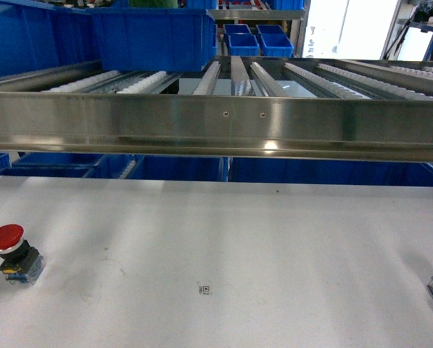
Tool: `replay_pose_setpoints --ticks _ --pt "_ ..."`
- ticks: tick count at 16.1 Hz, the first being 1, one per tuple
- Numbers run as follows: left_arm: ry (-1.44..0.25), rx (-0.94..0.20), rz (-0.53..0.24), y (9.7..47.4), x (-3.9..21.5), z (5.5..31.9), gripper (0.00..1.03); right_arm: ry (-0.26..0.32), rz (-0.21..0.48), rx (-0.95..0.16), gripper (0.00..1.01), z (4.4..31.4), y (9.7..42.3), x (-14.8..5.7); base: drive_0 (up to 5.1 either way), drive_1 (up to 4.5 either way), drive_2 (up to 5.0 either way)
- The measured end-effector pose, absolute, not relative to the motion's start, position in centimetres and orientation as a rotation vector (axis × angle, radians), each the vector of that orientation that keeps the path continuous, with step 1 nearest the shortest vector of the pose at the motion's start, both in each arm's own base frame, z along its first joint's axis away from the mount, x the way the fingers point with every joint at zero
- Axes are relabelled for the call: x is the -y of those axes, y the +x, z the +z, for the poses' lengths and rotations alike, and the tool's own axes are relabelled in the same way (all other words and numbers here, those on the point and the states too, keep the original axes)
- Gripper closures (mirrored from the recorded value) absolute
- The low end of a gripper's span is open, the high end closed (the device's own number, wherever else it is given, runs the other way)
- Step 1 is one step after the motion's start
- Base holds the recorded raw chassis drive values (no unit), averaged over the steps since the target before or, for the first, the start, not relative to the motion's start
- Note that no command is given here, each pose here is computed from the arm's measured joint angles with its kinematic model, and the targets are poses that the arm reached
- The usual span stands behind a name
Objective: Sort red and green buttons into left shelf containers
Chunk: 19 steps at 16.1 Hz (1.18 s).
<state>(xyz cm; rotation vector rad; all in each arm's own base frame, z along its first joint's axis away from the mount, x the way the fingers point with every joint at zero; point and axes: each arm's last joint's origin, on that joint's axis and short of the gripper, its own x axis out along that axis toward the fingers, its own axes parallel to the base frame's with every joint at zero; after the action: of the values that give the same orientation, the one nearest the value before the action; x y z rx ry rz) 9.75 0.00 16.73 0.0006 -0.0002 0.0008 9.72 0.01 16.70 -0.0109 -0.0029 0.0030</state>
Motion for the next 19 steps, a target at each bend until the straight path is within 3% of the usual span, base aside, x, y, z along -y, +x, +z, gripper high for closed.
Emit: replay_pose_setpoints --ticks 14,18,19 --pt "0.001 0.000 0.001 9.7 0.0 16.7 0.05 -0.011 0.003 0.002 0.03 16.7 9.7 0.0 0.0 0.00 0.0" --pt "0.003 0.021 0.019 10.4 -0.9 17.1 0.05 -0.028 0.071 -0.053 0.03 16.3 10.3 -1.2 0.0 0.00 0.0" --pt "0.004 0.022 -0.009 11.0 -1.1 17.2 0.05 -0.035 0.071 -0.074 0.03 16.2 10.8 -1.3 0.0 0.00 0.0"
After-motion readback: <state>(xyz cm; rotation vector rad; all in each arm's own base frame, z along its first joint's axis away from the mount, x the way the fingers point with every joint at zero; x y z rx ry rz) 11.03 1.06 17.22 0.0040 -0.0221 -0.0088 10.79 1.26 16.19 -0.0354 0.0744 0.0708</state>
